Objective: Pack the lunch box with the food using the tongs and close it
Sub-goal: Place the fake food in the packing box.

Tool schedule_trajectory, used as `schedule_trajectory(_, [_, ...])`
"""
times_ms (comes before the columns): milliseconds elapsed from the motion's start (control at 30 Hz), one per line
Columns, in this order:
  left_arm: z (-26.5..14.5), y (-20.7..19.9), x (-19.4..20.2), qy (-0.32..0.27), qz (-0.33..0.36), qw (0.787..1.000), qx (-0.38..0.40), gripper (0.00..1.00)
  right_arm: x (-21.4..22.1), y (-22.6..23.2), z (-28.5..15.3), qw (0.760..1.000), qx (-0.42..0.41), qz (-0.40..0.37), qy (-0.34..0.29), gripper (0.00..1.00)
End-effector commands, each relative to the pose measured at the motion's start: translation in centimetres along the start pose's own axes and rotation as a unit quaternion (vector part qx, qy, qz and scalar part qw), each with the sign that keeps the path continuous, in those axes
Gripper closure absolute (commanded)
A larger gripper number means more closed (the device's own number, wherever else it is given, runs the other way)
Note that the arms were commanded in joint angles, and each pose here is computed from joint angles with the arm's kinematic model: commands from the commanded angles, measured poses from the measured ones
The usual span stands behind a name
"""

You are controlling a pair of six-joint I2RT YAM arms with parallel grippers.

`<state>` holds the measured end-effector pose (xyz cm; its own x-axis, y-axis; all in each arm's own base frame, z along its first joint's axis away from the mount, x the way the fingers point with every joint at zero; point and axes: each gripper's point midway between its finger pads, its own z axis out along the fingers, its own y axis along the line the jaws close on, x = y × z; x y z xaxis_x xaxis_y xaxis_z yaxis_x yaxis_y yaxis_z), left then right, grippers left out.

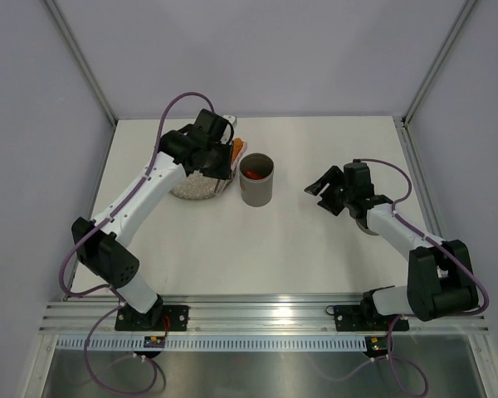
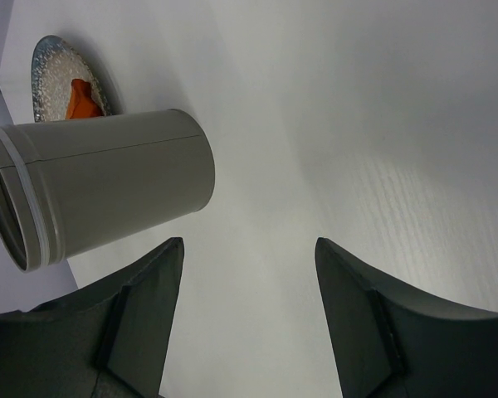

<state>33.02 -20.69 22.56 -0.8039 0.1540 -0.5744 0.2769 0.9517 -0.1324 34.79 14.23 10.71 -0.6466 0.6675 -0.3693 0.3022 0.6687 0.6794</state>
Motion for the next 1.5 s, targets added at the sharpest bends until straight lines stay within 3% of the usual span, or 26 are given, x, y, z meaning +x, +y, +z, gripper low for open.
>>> schedule_trajectory(0, [-1.0,-2.4,-1.7,-0.015,0.014,0.999,0.048,1.00,-0.6,0.5,-0.8,1.000,-0.004,-0.005,-0.017,0.27])
schedule_trajectory(200, [0.3,-5.5,-1.1,0.008,0.022,0.995,0.094,1.00,-0.6,0.5,-0.8,1.000,-0.007,-0.002,-0.018,0.27])
schedule_trajectory(400, [2.3,-5.9,-0.5,0.027,0.011,0.997,0.076,0.95,-0.5,0.4,-1.1,1.000,-0.004,-0.005,-0.020,0.27])
schedule_trajectory(567, [2.3,-6.1,-0.7,0.025,0.010,0.997,0.078,0.75,-0.6,0.3,-1.1,1.000,-0.001,-0.006,-0.023,0.27])
schedule_trajectory(833, [1.7,-6.3,-0.8,0.023,0.011,0.996,0.084,0.62,-0.4,0.1,-0.8,1.000,-0.001,-0.004,-0.018,0.27])
schedule_trajectory(1233, [0.5,-6.9,-1.2,0.011,0.011,0.995,0.101,0.64,-0.4,0.1,-1.0,1.000,-0.002,-0.003,-0.019,0.27])
schedule_trajectory(1467, [-3.4,-7.4,-3.8,-0.063,0.002,0.990,0.122,0.73,-0.4,0.2,-1.1,1.000,-0.003,-0.003,-0.020,0.27])
